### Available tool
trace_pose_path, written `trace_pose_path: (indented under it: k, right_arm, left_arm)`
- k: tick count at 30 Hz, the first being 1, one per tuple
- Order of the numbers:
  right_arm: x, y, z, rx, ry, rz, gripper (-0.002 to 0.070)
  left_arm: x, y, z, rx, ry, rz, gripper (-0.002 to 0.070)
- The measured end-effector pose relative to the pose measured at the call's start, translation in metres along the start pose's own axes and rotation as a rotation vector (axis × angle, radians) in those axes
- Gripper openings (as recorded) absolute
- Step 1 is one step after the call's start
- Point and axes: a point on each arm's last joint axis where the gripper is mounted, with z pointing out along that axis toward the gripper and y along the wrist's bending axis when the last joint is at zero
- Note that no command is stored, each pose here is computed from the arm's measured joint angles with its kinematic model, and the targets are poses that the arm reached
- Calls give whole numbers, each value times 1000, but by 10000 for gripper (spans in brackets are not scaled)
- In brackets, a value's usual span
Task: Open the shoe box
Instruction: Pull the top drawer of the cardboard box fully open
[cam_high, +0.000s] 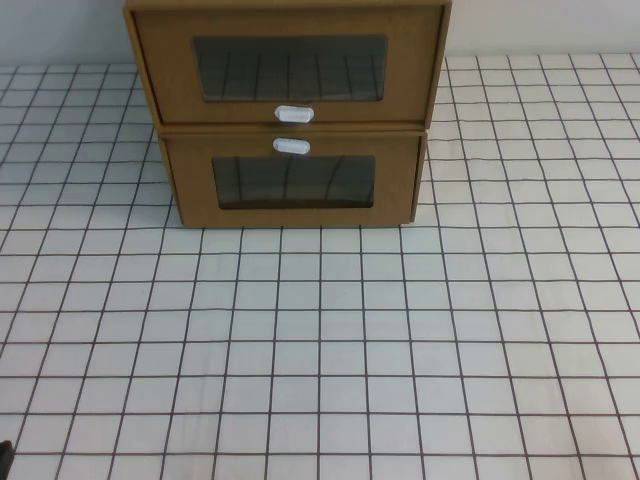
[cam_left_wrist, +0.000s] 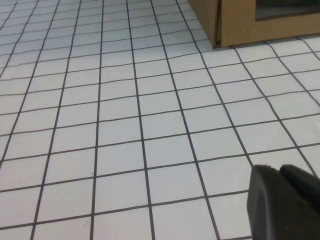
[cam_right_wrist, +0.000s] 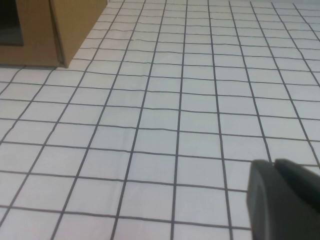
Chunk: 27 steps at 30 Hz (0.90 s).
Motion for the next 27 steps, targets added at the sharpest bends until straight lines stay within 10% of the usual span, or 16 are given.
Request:
trace_pose_path:
  k: [27]
  right_arm:
    - [0,0,0,0,0,0,-13]
  left_arm:
    - [-2,0,0,0,-20,5,-2]
